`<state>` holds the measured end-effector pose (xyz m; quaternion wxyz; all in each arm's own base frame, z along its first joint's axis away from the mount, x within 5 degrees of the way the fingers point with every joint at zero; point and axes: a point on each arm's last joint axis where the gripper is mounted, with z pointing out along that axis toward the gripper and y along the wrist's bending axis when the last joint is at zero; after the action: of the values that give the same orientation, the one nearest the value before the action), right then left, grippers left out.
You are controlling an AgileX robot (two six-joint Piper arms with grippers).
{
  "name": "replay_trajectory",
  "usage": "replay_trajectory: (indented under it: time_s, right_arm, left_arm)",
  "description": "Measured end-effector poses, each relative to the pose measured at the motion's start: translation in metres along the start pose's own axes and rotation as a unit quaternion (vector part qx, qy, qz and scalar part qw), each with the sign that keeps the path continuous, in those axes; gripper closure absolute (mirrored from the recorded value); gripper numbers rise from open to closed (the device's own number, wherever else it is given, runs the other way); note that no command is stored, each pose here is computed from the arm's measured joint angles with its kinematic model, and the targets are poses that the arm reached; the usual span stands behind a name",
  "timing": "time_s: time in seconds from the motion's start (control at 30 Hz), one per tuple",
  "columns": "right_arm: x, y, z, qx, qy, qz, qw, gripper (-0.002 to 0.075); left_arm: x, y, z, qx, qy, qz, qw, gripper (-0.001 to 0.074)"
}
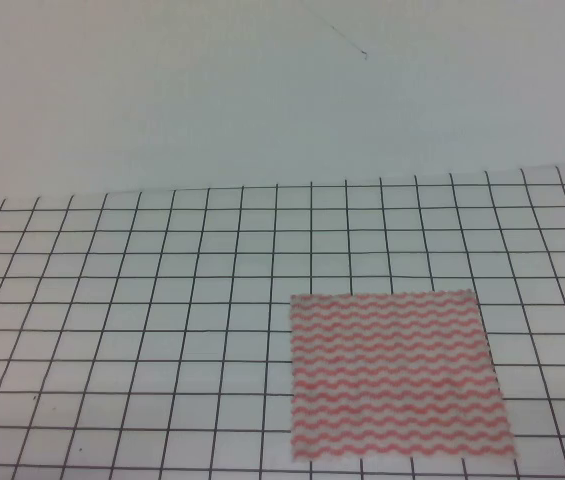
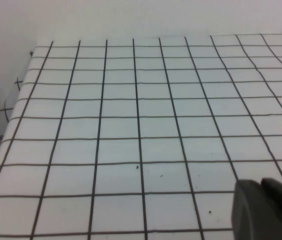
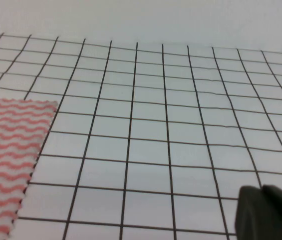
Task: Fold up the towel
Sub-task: 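Fold the patterned cloth into a small square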
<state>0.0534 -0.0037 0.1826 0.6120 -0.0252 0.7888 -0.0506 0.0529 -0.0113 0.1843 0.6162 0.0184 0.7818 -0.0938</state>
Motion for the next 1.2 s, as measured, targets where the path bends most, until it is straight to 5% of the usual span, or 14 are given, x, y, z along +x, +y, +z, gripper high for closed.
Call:
replay_trajectory:
  time_s: [0.3, 0.47, 0.57, 0.77, 0.97, 1.2]
  right_arm:
    - [0.000, 0.002, 0.000, -0.010, -0.001, 0.032, 0.999, 0.0727]
    - [-0.005, 0.006, 0.000, -0.036, -0.023, 0.157, 0.987, 0.0727]
    - [-0.015, 0.007, -0.002, -0.061, -0.066, 0.274, 0.957, 0.0727]
    - [-0.030, 0.000, -0.005, -0.068, -0.149, 0.411, 0.897, 0.0727]
    - [-0.031, -0.001, -0.005, -0.065, -0.156, 0.400, 0.901, 0.0727]
    - [-0.031, -0.001, -0.005, -0.072, -0.153, 0.441, 0.882, 0.0727]
  left_arm:
    - [0.000, -0.001, 0.000, 0.003, 0.000, -0.010, 1.000, 0.0738]
    - [-0.002, -0.004, 0.000, 0.025, -0.009, -0.081, 0.996, 0.0738]
    - [-0.007, -0.006, 0.000, 0.039, -0.032, -0.138, 0.989, 0.0738]
    - [-0.013, -0.013, -0.002, 0.090, -0.047, -0.330, 0.939, 0.0738]
    - [-0.017, -0.019, -0.003, 0.134, -0.034, -0.459, 0.878, 0.0738]
    - [-0.019, -0.018, -0.004, 0.140, -0.039, -0.490, 0.859, 0.0738]
